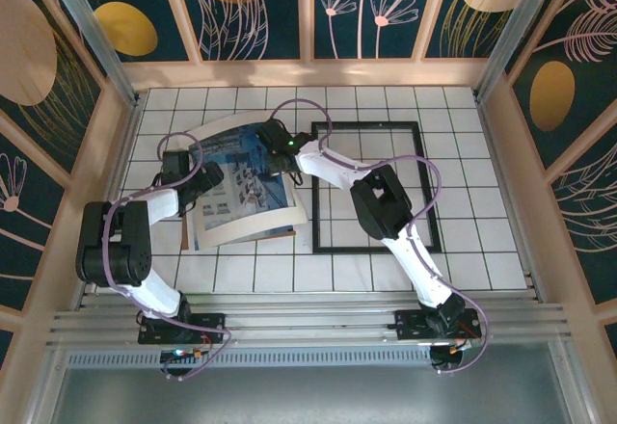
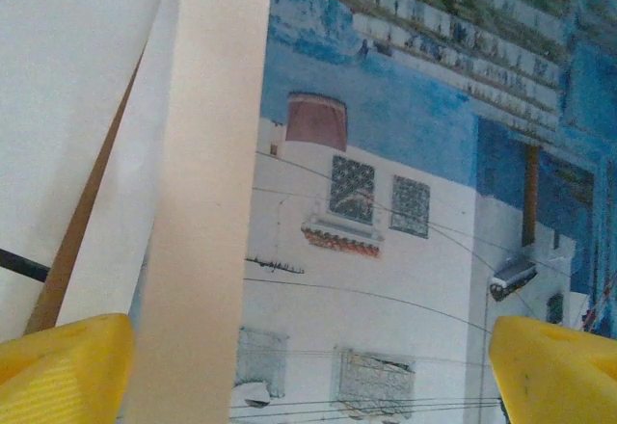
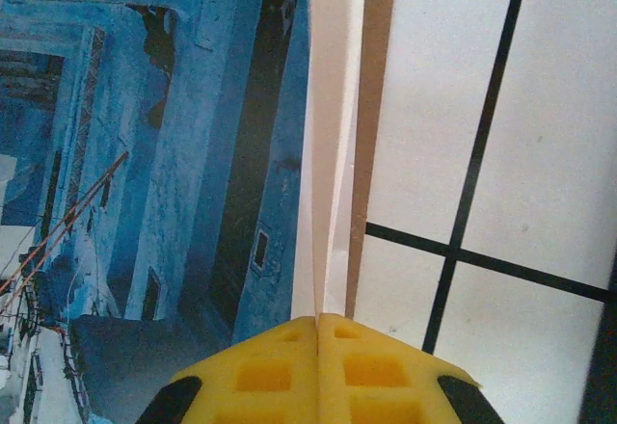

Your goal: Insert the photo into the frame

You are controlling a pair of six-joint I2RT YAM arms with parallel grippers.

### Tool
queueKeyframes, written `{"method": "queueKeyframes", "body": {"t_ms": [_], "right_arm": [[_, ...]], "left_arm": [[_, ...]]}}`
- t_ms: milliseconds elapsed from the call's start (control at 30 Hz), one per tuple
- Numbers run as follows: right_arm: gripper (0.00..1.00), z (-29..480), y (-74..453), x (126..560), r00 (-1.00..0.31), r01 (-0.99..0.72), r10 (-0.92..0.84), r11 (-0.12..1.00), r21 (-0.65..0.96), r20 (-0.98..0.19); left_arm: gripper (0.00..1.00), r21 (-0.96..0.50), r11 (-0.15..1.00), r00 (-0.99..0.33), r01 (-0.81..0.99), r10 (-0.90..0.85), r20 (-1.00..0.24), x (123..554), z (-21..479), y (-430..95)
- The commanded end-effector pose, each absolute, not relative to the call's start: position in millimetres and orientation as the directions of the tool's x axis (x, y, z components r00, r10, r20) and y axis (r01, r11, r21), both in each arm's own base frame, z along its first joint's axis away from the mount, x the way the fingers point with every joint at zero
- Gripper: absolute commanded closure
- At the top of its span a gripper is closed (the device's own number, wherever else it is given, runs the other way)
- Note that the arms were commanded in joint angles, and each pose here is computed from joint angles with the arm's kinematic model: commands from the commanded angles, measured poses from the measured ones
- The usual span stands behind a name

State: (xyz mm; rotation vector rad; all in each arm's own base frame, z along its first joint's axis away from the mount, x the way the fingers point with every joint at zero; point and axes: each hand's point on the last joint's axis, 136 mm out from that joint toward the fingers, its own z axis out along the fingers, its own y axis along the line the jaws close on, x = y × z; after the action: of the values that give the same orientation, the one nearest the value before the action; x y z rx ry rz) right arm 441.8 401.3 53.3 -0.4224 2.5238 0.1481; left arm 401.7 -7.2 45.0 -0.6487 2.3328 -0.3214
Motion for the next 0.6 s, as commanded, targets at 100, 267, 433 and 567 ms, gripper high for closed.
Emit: {"method": "queueKeyframes", "body": {"t_ms": [100,267,433,567], "right_arm": [[1.00,80,403,447,-0.760,-0.322,-0.264,0.947,-0.009,-0.594],[1.00,96,401,448,-0.746,-0.318,-0.257,0.948,-0.010,-0.615],[1.00,103,398,449,-0.737,-0.314,-0.261,0.949,-0.026,-0.624],[1.00,104,392,450,-0.731,-0.301,-0.270,0.952,-0.059,-0.626]], "left_arm": [[0.02,-0.415,0.842,-0.594,-0.345,-0.538,-0.598,404,83,-7],[0.01,-0.454,0.839,-0.542,-0.301,-0.542,-0.642,398,119,-9],[0.03,-0.560,0.804,-0.523,-0.200,-0.571,-0.632,392,150,-29],[0.07,-0.640,0.759,-0.518,-0.117,-0.596,-0.613,388,173,-44]]}}
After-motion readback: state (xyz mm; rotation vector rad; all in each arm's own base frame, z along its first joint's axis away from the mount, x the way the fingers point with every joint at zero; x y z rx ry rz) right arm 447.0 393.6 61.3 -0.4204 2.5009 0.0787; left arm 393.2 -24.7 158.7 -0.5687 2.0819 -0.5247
